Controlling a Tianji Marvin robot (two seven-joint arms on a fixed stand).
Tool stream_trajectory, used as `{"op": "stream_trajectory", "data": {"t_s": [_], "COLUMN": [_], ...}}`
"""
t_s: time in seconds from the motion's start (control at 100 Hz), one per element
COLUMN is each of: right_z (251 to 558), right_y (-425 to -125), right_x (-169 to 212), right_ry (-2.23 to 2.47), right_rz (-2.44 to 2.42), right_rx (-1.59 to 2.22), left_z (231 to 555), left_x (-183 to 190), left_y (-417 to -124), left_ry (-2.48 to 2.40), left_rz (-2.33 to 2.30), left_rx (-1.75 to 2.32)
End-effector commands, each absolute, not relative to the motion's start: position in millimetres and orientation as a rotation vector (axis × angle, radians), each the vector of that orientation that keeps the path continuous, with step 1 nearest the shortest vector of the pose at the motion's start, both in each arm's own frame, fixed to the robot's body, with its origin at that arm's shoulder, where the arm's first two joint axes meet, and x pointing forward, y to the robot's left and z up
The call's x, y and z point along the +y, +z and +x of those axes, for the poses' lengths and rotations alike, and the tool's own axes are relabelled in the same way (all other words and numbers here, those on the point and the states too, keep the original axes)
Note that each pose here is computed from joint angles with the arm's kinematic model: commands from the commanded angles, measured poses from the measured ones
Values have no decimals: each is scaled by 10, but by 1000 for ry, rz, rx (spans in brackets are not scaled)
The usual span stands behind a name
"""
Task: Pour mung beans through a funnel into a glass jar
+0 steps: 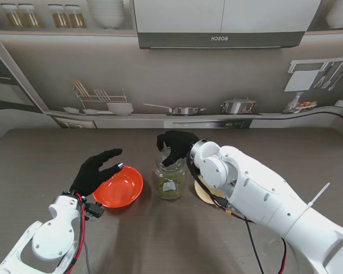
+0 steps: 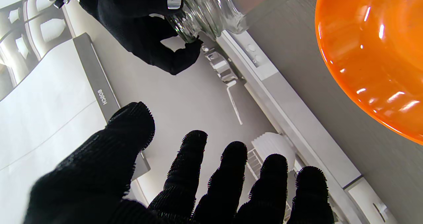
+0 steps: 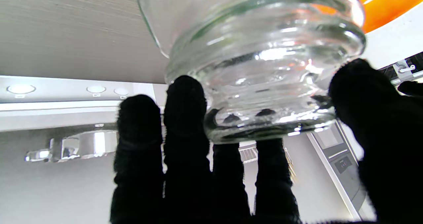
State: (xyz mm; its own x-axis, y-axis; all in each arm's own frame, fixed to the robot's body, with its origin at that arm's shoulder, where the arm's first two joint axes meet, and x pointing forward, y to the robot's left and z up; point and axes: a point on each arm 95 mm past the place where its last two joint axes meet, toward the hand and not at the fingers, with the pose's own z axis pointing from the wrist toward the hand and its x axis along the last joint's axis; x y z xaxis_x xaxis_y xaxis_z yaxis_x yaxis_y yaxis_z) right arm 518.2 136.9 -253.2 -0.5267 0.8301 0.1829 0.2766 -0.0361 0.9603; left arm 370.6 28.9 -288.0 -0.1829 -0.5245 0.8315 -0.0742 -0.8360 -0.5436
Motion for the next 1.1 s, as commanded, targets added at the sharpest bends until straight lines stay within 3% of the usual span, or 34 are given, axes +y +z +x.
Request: {"op": "stream_trajectory", "data": {"t_s": [0.0,1.09], "right_z": [5160,5056], "right_y": [-2535,-2555], "right_x": [1359,1325], "right_ry": [1591,1585], "right_rz": [1156,1034], "right_rx": [1799,1813], "left_z": [3697,3703], "left_x": [254,249], "left_y": [-2875,-2879], "left_ry": [-2100,-2094], "left_rz": [-1793,-1815], "left_rx": [708,714]}}
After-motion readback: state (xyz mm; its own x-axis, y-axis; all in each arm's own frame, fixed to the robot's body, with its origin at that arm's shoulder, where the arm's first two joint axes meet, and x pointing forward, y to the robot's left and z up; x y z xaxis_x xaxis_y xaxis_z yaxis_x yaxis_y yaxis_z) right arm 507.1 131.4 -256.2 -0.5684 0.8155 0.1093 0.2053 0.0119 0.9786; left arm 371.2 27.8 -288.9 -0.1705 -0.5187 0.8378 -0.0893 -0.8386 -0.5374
